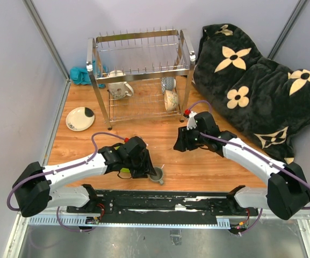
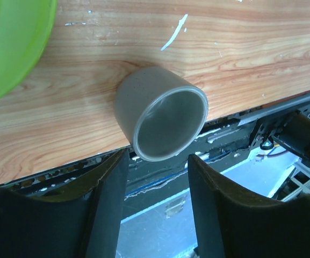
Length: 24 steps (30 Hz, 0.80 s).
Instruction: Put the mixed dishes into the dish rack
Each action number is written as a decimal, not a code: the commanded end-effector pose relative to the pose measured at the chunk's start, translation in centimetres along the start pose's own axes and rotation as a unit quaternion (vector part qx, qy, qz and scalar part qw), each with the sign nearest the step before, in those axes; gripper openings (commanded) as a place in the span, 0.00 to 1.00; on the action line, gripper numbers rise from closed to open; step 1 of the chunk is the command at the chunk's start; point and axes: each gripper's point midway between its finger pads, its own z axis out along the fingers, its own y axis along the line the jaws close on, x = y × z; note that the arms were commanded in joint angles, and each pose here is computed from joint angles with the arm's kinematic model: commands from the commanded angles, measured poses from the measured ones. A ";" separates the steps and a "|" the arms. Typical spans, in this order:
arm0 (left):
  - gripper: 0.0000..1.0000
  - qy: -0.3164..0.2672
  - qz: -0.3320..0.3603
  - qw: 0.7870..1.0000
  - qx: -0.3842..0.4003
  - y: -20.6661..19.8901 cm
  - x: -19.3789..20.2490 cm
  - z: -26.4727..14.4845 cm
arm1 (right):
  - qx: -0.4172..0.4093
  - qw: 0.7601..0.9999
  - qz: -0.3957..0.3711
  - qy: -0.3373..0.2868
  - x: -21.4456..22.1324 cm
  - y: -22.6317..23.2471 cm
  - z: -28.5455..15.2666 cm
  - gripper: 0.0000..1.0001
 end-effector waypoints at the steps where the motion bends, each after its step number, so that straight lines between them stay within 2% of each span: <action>1: 0.52 -0.019 -0.005 1.000 -0.014 0.6 -0.4 0.4 | -0.005 1.000 0.008 0.003 0.4 0.0 -0.7 0.48; 10: 0.46 -0.017 0.004 0.999 -0.039 1.8 -0.4 1.6 | -0.009 1.000 0.005 0.000 0.5 0.0 -1.2 0.49; 16: 0.45 -0.024 0.019 0.998 -0.050 2.2 -0.8 2.5 | -0.020 1.000 0.009 0.002 0.5 0.3 -1.3 0.49; 24: 0.36 -0.025 0.026 0.998 -0.053 1.9 -1.1 3.5 | -0.033 0.999 0.019 0.008 1.2 0.6 -1.8 0.50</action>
